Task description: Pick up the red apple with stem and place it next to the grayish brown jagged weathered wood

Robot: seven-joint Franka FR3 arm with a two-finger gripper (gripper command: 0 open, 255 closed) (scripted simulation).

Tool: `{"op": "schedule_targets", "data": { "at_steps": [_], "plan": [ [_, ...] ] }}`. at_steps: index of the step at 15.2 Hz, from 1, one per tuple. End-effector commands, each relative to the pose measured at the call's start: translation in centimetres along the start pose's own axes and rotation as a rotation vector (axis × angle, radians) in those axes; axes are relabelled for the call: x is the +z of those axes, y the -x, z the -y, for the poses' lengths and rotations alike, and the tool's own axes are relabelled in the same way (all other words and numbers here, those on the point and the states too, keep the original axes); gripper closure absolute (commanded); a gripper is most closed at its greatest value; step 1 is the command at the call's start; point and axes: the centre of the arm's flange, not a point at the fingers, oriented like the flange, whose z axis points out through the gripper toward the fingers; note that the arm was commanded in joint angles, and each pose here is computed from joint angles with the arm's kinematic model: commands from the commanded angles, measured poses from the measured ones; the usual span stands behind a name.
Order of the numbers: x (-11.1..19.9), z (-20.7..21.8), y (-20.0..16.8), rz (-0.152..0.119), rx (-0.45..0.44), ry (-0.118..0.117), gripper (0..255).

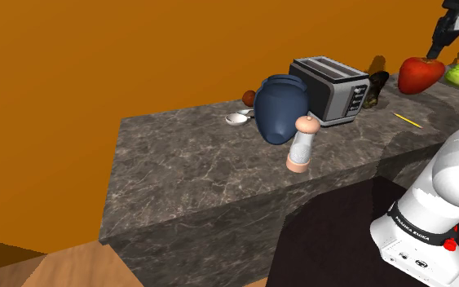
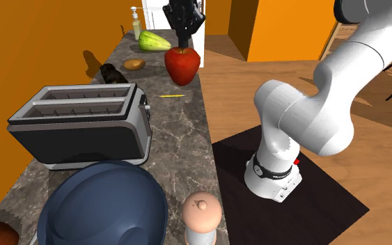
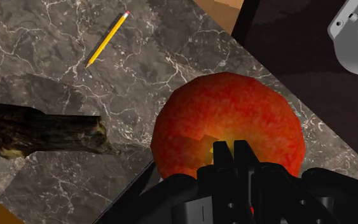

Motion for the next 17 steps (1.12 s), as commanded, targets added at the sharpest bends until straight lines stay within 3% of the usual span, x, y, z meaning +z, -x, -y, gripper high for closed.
{"op": "schedule_targets", "data": {
  "at_steps": [1,17],
  "plan": [
    [0.2,-2.4,1.3,0.001,0.000,0.001,255],
    [1.8,-20.9,11.3,0.001,0.000,0.001,255]
  ]
}}
